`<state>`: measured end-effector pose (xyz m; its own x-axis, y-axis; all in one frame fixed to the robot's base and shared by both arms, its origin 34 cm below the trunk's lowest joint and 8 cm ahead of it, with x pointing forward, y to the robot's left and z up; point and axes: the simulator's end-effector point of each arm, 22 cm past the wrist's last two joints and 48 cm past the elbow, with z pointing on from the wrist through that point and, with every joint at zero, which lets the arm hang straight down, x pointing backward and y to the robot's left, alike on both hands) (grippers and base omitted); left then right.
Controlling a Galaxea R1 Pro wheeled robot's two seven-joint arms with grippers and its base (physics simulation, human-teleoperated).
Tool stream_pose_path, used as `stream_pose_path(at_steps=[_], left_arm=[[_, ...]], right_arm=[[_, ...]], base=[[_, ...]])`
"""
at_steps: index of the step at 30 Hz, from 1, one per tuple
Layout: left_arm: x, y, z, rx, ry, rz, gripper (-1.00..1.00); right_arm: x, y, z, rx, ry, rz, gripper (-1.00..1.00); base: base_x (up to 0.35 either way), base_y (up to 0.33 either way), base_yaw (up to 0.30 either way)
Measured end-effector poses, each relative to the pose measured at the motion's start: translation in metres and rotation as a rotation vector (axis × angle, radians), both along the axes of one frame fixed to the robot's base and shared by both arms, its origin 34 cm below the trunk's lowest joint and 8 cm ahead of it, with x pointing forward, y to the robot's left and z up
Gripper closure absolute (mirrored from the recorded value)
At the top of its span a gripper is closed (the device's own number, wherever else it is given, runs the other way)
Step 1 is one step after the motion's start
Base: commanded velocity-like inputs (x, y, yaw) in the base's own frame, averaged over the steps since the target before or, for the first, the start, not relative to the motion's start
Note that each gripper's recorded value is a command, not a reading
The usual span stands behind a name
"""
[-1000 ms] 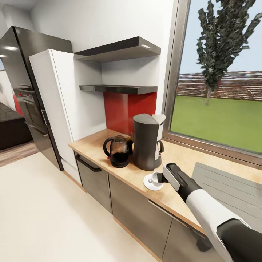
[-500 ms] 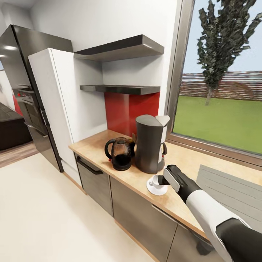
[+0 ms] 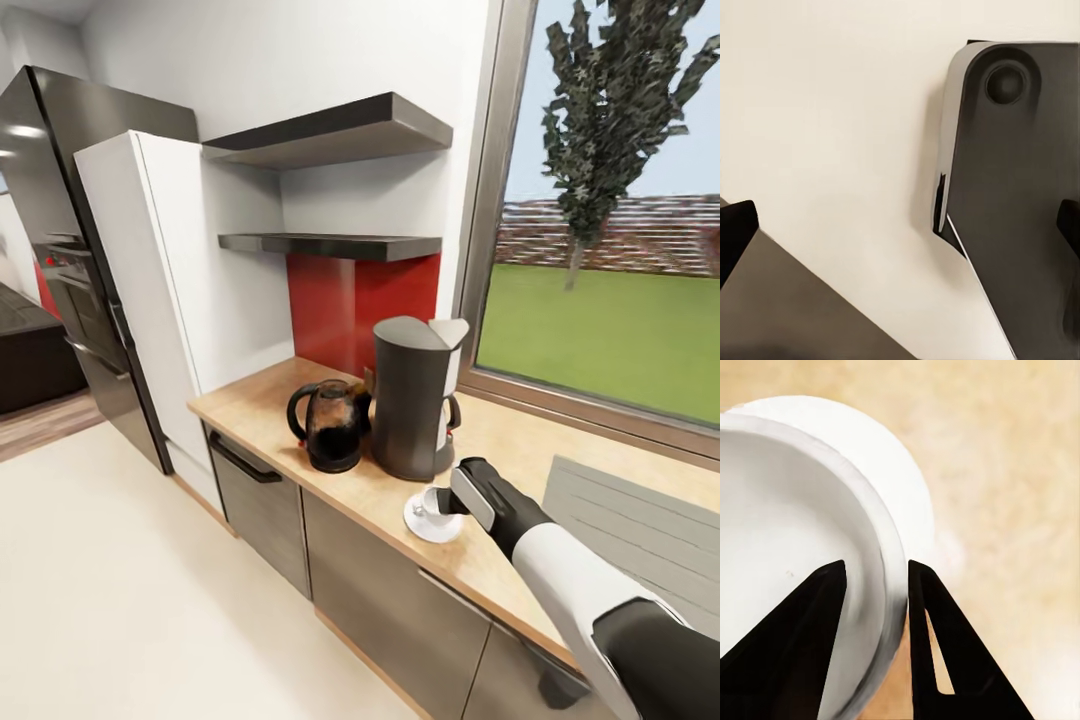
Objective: Set up a coffee station on the kitchen countertop: keep the coffee maker on the countertop, move the bottle of coffee from the kitchen shelf to the counter next to the coffee maker, place a paper coffee filter on top of the coffee maker, put the saucer next to the coffee maker with the coffee cup on the saucer, and place the electric kettle next to the coffee maker.
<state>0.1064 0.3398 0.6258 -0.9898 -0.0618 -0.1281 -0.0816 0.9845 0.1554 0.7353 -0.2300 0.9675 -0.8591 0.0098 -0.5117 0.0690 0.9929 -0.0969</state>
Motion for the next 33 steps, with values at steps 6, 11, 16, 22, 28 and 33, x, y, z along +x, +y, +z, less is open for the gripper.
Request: stream_pose_path(at_steps=[6, 11, 16, 22, 28, 33], left_arm=[[0.0005, 0.0, -0.0001, 0.0, -0.001, 0.0, -1.0], [0.0004, 0.0, 0.0, 0.0, -0.001, 0.0, -1.0], [0.0002, 0.0003, 0.0, 0.001, 0.0, 0.001, -1.0], [0.0, 0.0004, 0.0, 0.001, 0.0, 0.002, -1.0], [0.0002, 0.0003, 0.0, 0.001, 0.0, 0.002, -1.0], [0.0007, 0.0002, -0.0001, 0.0, -0.001, 0.002, -1.0]], right_arm=[[-0.0062, -0.0049, -0.0105, -0.006, 0.027, -0.01, 1.0], [-0.0071, -0.0059, -0.0119, -0.007, 0.031, -0.012, 1.0], [-0.0074, -0.0059, -0.012, -0.007, 0.031, -0.012, 1.0], [-0.0073, -0.0061, -0.0121, -0.008, 0.031, -0.013, 1.0], [-0.0073, -0.0061, -0.0121, -0.008, 0.031, -0.013, 1.0], [-0.0073, -0.0061, -0.0121, -0.008, 0.031, -0.013, 1.0]], base=[[0.039, 0.0, 0.0], [0.004, 0.0, 0.0], [0.042, 0.009, 0.0], [0.061, 0.019, 0.0], [0.003, 0.001, 0.0], [0.0, 0.0, 0.0]])
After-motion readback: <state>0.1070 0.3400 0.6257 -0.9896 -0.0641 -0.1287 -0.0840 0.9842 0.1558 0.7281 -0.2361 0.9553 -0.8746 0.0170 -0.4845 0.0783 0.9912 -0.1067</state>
